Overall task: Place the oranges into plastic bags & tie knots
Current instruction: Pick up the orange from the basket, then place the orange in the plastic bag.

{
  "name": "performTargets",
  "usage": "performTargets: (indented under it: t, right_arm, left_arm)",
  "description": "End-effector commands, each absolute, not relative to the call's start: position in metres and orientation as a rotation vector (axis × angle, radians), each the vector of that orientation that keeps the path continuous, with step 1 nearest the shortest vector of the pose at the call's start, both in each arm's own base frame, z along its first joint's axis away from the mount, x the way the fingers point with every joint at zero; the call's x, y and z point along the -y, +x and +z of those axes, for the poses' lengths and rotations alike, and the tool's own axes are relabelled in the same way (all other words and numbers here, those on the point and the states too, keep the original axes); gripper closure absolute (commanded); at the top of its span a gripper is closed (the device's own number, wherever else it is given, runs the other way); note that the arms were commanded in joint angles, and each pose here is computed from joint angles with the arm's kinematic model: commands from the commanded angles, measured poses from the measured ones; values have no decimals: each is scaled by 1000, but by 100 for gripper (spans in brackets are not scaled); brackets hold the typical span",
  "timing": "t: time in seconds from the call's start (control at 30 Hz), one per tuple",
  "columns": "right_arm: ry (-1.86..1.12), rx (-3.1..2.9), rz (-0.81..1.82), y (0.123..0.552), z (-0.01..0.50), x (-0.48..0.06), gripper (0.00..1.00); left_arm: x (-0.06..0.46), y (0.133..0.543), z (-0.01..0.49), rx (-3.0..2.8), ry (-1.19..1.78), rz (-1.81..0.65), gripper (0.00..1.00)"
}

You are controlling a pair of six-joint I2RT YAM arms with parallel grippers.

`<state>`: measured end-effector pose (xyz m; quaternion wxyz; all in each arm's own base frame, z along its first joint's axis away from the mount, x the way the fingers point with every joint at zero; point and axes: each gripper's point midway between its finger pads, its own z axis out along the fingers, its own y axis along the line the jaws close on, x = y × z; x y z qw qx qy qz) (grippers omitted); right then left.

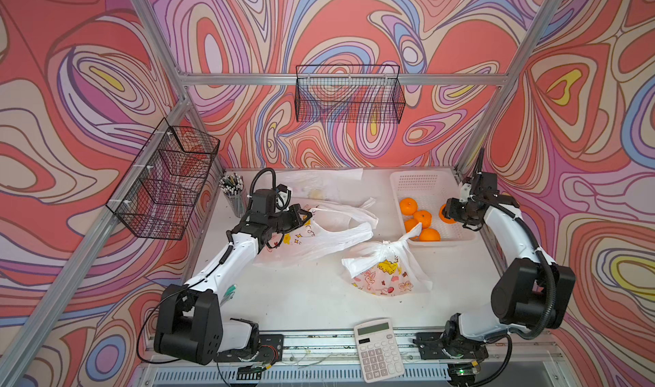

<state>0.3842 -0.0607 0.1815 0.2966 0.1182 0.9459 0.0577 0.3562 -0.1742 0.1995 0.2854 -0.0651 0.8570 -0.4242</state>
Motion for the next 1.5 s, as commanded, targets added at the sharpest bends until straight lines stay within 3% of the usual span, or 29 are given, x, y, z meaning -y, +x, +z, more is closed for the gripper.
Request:
performTargets:
  t: [0.0, 0.27, 0.5, 1.03, 1.3, 1.47]
  right_arm:
    - [154, -2327, 458, 396, 242, 5, 52]
    - [-283, -2094, 874, 376, 311, -184, 52]
    - [-539, -2093, 1026, 341, 296, -314, 52]
    - [-509, -2375, 885, 371, 154, -362, 50]
    - [-534, -2343, 963, 376, 146, -390, 20]
    - [-550, -2271, 942, 373, 185, -382, 14]
  left_arm:
    - [175, 359, 224, -2233, -124, -1148, 100]
    - [175, 361, 225, -2225, -128, -1153, 100]
    - [175, 360, 227, -2220, -125, -1150, 100]
    - [173, 363, 229, -2208, -125, -1128, 100]
    - [175, 366, 216, -2219, -162, -1153, 100]
    - [177, 363, 208, -2231, -148, -1177, 100]
